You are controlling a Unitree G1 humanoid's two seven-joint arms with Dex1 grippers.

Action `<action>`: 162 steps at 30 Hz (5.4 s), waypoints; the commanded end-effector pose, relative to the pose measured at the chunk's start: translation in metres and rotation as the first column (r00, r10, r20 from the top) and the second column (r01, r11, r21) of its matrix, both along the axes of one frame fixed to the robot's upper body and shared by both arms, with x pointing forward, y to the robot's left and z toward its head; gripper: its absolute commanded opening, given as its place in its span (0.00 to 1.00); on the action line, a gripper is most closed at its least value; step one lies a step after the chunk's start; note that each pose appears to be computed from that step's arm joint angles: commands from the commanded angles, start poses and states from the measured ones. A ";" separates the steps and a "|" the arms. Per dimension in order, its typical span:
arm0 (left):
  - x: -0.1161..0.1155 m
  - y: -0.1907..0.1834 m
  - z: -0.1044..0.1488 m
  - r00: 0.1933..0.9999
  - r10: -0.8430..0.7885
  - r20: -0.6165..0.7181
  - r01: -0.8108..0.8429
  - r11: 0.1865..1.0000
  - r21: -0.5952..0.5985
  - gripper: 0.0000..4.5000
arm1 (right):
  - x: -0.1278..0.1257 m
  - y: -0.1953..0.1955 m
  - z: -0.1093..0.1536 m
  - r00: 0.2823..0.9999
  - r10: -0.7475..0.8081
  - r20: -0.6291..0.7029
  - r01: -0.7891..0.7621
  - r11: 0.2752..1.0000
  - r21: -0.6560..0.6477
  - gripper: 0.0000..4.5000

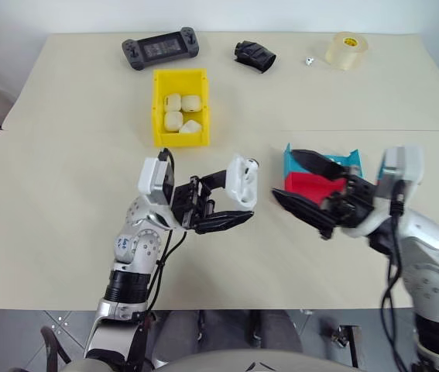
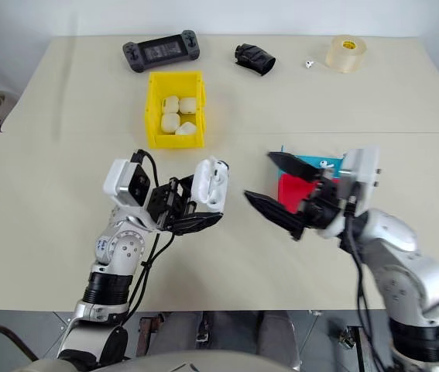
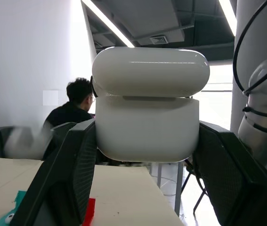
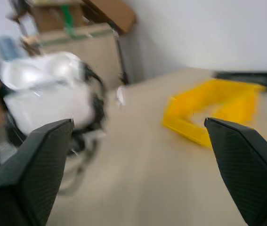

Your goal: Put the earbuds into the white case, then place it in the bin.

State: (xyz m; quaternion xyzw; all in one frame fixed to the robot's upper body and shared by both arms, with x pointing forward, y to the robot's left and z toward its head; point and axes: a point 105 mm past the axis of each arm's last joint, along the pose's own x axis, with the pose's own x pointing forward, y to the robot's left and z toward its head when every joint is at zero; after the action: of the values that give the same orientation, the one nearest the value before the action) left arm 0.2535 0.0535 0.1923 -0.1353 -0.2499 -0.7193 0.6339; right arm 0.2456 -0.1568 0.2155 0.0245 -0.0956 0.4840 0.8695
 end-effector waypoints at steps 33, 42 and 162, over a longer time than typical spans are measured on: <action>-0.013 -0.005 -0.003 0.997 -0.033 0.075 0.033 0.999 0.011 0.62 | 0.025 0.052 0.019 0.980 0.147 0.134 -0.133 0.985 -0.109 0.00; -0.003 -0.004 0.000 0.998 0.021 0.051 -0.021 1.000 -0.013 0.62 | -0.003 0.059 0.022 0.962 0.256 0.093 -0.249 0.965 -0.081 0.00; -0.024 0.005 0.003 0.986 0.154 0.065 -0.155 0.988 -0.001 0.62 | 0.171 -0.091 -0.038 0.969 -0.238 -0.059 0.044 0.405 -0.913 0.99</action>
State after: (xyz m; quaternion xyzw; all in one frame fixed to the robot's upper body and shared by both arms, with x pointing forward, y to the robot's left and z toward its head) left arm 0.2362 0.0598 0.1877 -0.1022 -0.2552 -0.6720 0.6876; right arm 0.4147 -0.2455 0.1714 -0.3996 0.2630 0.3863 0.7886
